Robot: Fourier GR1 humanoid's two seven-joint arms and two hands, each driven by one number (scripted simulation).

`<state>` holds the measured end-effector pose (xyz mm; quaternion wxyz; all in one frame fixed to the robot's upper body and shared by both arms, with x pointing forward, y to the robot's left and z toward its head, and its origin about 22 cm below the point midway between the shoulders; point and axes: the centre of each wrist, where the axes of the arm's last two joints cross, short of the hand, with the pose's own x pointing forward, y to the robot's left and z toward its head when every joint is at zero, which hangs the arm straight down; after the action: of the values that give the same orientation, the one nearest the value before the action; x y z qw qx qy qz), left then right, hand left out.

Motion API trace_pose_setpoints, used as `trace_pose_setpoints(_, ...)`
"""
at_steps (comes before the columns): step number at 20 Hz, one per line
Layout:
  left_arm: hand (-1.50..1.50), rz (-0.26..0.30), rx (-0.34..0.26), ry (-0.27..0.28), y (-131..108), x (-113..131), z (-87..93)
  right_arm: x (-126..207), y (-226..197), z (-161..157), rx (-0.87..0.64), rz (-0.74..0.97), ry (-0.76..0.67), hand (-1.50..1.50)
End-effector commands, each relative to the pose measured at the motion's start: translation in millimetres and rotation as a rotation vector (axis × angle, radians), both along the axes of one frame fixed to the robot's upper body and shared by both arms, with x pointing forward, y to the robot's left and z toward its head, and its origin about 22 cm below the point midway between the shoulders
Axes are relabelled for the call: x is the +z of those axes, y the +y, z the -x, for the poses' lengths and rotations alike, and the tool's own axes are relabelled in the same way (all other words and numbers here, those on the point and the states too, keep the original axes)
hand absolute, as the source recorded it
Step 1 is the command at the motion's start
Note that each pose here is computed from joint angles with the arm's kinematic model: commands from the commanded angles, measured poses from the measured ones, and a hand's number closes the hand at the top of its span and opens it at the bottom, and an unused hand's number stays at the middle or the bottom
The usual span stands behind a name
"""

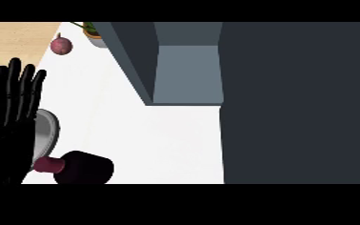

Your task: Pick up the wine, place it into the cabinet and close the cabinet

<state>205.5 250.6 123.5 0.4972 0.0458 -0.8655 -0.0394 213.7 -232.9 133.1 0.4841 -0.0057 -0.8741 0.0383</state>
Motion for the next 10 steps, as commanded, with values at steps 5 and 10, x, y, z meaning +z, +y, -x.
trace_pose_setpoints(5,-1.50,0.008,-0.036,0.037,-30,3,69.9,-4,-21,38,0.049,0.008,0.042,-1.50)
trace_pose_setpoints(10,-1.50,0.321,-0.183,0.227,-55,-12,84.1,-4,-12,46,0.258,0.017,0.187,-1.50)
